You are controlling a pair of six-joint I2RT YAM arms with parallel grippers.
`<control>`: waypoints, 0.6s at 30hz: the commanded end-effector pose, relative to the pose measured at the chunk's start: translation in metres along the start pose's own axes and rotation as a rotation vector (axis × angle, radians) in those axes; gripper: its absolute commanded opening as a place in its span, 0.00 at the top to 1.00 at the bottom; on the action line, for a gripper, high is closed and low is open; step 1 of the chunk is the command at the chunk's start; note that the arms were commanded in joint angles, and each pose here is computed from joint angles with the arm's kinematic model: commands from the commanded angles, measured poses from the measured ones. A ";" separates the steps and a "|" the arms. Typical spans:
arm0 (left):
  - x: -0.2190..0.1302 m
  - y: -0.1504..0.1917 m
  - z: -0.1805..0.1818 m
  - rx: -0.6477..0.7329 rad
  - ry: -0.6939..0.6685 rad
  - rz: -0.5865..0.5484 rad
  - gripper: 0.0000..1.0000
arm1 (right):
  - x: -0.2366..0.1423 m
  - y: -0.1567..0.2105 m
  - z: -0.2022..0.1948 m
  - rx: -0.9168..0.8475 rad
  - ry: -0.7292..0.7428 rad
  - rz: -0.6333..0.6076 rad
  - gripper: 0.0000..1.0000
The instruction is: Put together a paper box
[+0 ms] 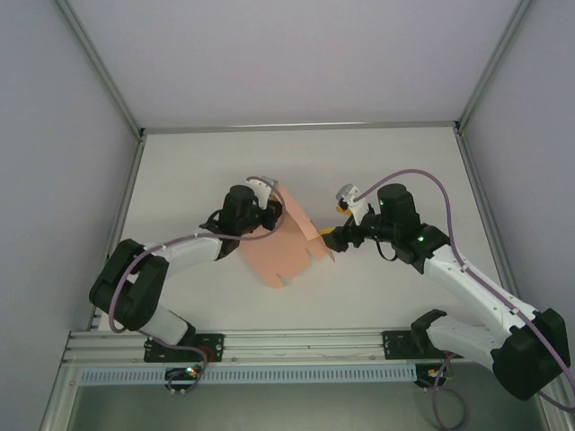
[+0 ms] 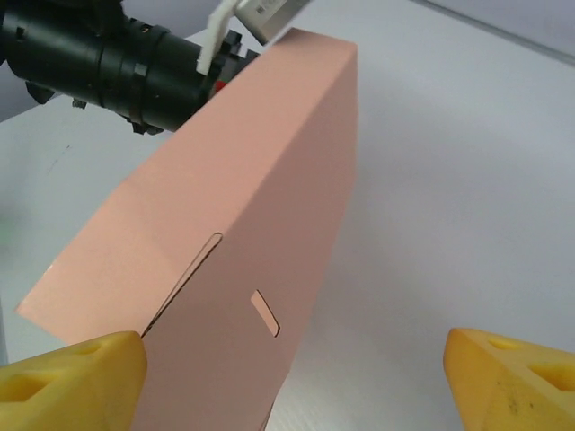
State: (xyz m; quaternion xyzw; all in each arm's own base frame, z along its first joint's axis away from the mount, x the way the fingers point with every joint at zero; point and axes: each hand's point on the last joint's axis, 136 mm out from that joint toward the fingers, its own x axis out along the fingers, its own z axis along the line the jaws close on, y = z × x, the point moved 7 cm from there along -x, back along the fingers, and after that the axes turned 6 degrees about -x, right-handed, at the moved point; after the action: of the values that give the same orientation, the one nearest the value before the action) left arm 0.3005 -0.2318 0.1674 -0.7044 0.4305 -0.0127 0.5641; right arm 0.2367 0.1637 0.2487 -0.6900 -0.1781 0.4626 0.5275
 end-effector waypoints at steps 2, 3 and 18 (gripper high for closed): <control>-0.012 -0.011 0.008 -0.138 -0.109 0.052 1.00 | -0.003 -0.005 0.002 -0.057 0.009 0.031 0.11; -0.012 -0.011 0.009 -0.142 -0.122 0.063 1.00 | -0.004 -0.007 0.001 -0.071 0.026 0.050 0.11; -0.012 -0.006 0.014 -0.208 -0.072 0.061 1.00 | 0.014 0.009 -0.015 0.155 0.072 0.091 0.04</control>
State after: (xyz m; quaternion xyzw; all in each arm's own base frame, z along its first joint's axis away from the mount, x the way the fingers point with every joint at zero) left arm 0.3042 -0.2102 0.1569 -0.7246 0.4282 0.1104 0.5287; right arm 0.2499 0.1599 0.2440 -0.7047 -0.1081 0.4557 0.5330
